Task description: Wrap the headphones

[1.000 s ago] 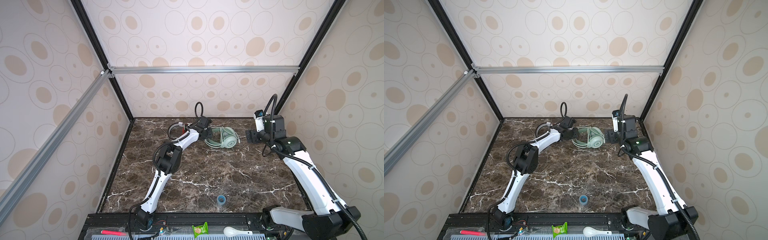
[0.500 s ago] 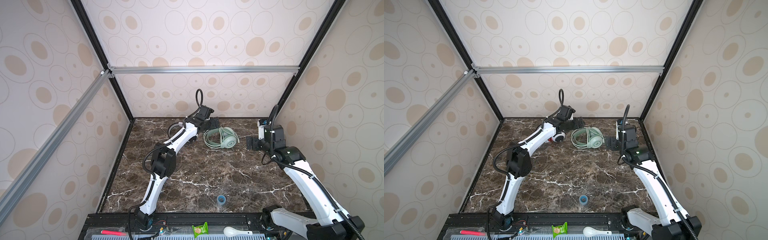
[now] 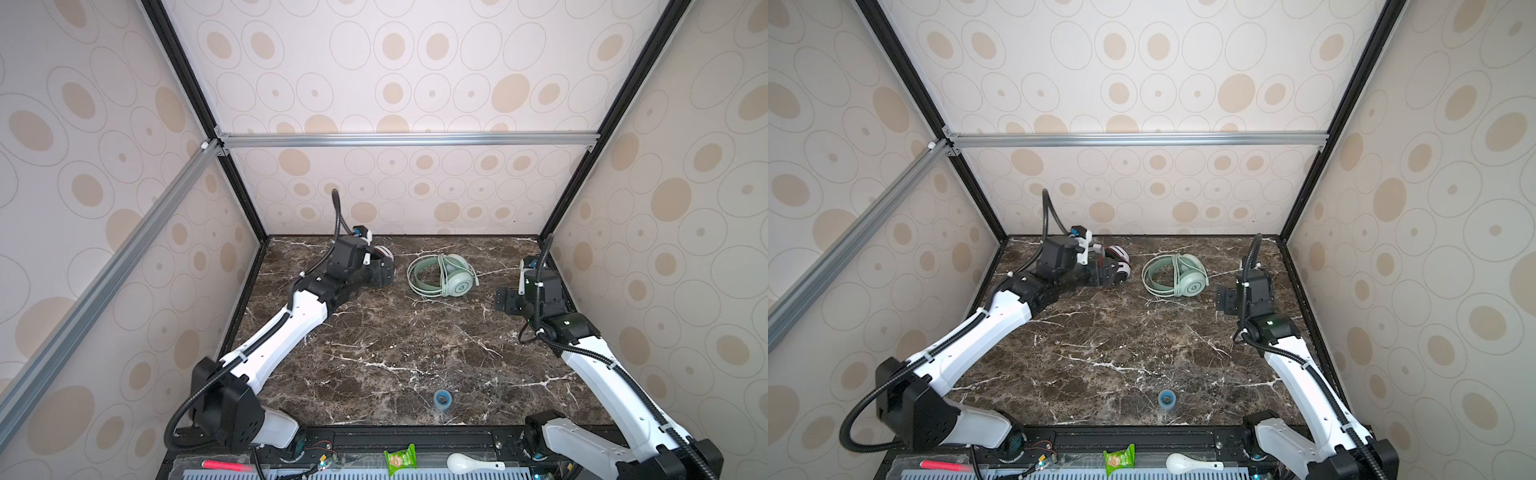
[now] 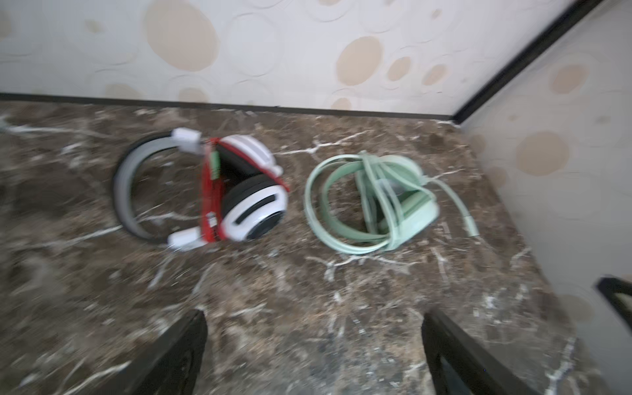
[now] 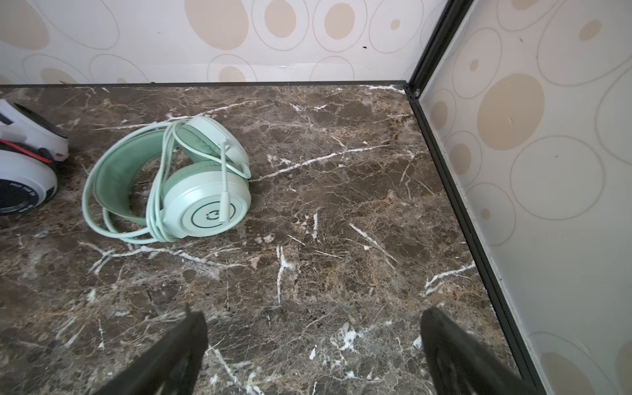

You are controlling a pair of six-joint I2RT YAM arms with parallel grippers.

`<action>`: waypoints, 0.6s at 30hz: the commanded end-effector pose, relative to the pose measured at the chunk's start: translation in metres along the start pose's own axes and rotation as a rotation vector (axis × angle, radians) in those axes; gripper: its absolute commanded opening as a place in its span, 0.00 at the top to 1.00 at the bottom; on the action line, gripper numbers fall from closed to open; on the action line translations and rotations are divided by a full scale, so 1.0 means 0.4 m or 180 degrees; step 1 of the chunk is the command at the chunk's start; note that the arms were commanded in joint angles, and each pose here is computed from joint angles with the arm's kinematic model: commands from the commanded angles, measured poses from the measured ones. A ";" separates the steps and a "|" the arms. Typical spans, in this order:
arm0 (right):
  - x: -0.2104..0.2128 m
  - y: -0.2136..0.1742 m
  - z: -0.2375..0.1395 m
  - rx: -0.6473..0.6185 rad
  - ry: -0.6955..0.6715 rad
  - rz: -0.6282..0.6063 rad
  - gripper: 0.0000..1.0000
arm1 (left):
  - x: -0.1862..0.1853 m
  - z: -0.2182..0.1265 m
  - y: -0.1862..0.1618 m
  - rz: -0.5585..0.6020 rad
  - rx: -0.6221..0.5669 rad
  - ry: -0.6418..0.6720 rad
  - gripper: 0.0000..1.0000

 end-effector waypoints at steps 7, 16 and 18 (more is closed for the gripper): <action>-0.132 -0.050 0.093 -0.0682 -0.0692 0.0861 0.00 | 0.443 -0.099 -0.029 -0.0450 -0.0876 0.1952 0.02; -0.141 -0.077 0.241 -0.0558 -0.0467 0.0564 0.00 | 0.505 -0.043 -0.141 0.0233 -0.1445 0.1987 0.02; -0.124 -0.088 0.269 -0.0487 -0.0361 0.0466 0.00 | 0.514 -0.027 -0.158 0.0256 -0.1480 0.2008 0.02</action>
Point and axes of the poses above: each gripper's point midway between its finger pads, its own z axis out along the fingers, its own x axis along the line the jaws close on, y = z × x, the point moved 2 cm from there along -z, back along the fingers, and after that the axes turned 3 degrees about z, right-handed, at the moved point
